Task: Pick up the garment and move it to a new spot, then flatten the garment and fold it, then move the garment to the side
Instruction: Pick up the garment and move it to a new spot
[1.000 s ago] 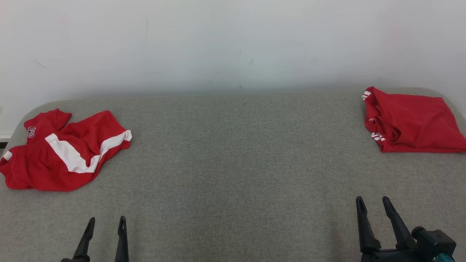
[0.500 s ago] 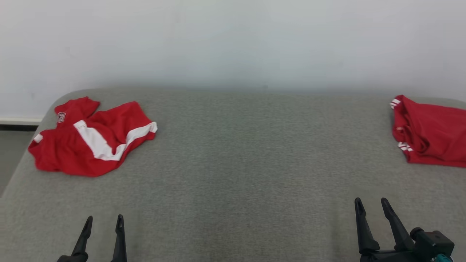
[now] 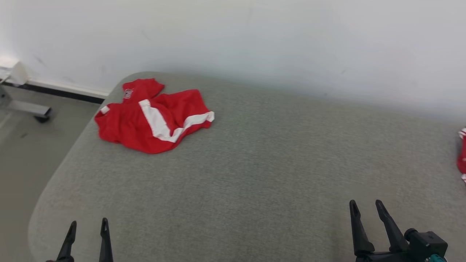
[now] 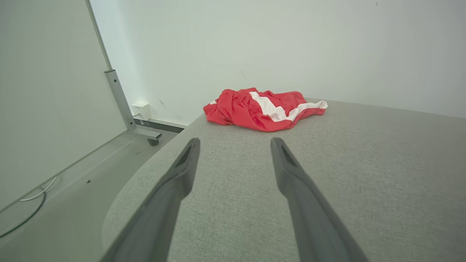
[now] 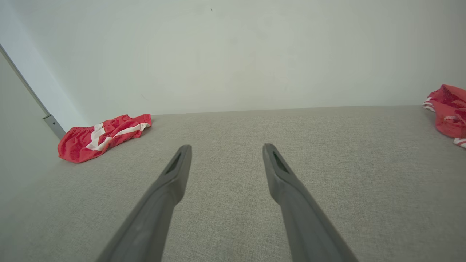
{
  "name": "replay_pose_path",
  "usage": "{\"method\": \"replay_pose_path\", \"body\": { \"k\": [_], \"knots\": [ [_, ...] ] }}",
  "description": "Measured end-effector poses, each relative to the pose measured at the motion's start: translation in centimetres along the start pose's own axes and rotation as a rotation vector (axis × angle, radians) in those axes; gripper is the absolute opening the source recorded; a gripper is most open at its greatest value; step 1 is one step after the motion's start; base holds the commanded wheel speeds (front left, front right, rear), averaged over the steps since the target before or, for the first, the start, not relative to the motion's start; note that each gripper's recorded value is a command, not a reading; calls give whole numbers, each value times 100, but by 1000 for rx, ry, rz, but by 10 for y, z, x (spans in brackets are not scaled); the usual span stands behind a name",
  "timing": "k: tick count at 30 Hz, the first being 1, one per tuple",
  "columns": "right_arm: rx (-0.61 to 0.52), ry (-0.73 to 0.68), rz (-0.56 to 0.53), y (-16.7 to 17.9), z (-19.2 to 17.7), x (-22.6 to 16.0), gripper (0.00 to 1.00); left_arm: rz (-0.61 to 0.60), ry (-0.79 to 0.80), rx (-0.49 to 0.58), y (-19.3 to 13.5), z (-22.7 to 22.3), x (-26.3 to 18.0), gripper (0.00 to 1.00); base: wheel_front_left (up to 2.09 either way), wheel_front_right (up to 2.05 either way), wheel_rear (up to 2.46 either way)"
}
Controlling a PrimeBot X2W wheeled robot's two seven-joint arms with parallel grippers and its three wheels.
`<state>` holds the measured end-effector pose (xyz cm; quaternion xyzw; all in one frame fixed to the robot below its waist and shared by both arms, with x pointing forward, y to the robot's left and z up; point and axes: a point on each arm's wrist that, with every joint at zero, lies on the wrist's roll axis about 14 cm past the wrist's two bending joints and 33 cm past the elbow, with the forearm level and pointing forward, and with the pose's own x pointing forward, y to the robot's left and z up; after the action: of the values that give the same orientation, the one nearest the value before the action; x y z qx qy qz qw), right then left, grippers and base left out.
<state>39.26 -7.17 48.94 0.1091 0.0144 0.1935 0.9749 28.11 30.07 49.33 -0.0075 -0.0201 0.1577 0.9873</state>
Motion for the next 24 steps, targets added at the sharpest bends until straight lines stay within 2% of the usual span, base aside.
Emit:
{"method": "replay_pose_path", "body": {
  "k": [13,24],
  "knots": [
    [-5,36,170,54,-10,27,100,209,-3,14,65,2,-43,100,0,0,0],
    [-6,49,217,70,-15,33,100,289,0,23,88,2,-61,100,0,0,0]
  ]
}}
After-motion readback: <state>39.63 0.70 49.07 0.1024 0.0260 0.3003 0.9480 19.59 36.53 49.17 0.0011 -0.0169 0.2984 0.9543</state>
